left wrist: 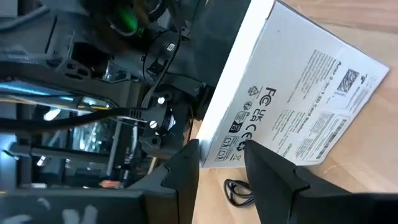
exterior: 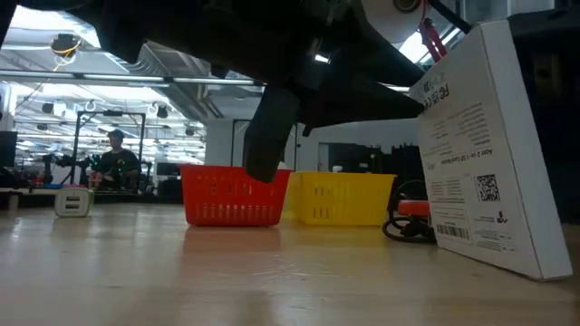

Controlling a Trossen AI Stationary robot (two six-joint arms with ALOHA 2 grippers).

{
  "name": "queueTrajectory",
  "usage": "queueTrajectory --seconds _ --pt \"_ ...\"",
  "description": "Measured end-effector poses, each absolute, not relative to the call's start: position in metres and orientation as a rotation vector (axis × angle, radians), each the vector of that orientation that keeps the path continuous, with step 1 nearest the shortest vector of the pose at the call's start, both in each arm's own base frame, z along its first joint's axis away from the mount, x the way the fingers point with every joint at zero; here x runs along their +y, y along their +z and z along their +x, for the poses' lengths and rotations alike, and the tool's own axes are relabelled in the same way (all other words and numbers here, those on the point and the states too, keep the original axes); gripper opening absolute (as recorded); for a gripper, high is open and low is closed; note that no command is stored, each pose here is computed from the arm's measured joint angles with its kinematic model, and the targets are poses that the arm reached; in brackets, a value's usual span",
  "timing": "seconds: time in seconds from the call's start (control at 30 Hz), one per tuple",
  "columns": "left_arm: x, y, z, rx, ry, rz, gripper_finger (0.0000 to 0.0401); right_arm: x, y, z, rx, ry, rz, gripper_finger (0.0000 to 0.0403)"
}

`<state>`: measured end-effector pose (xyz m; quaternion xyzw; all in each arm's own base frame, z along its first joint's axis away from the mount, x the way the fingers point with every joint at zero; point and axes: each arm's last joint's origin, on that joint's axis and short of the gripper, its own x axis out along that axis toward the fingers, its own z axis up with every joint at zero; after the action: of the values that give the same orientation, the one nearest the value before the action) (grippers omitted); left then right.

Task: Pick and place items into bin
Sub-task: Put the white card reader box into the red bin

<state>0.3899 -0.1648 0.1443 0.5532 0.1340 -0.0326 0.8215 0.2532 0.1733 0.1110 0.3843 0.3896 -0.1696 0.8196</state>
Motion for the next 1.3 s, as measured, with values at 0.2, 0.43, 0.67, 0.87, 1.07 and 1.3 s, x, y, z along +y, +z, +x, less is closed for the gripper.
queueTrajectory --seconds 0.2,0.43,0.67,0.87,1.07,1.3 --pt "-0.171 0.144 0.387 0.288 -0.065 1.225 0.0123 0.173 0.111 0.253 0.829 -0.36 0.816 0.0" --pt "-0.176 0.144 0.384 0.301 -0.044 1.224 0.0123 0.173 0.112 0.253 0.827 -0.359 0.817 0.0" --pt "-0.182 0.141 0.379 0.338 -0.011 1.211 0.0123 0.173 0.112 0.253 0.826 -0.359 0.818 0.0" --pt "-0.189 0.14 0.374 0.356 -0.014 1.22 0.0123 0.174 0.112 0.253 0.826 -0.357 0.818 0.0" --pt "-0.19 0.139 0.372 0.377 0.015 1.228 0.0123 0.174 0.112 0.253 0.825 -0.355 0.821 0.0" --pt "-0.19 0.138 0.372 0.393 0.036 1.2 0.0123 0.174 0.112 0.253 0.824 -0.356 0.823 0.0"
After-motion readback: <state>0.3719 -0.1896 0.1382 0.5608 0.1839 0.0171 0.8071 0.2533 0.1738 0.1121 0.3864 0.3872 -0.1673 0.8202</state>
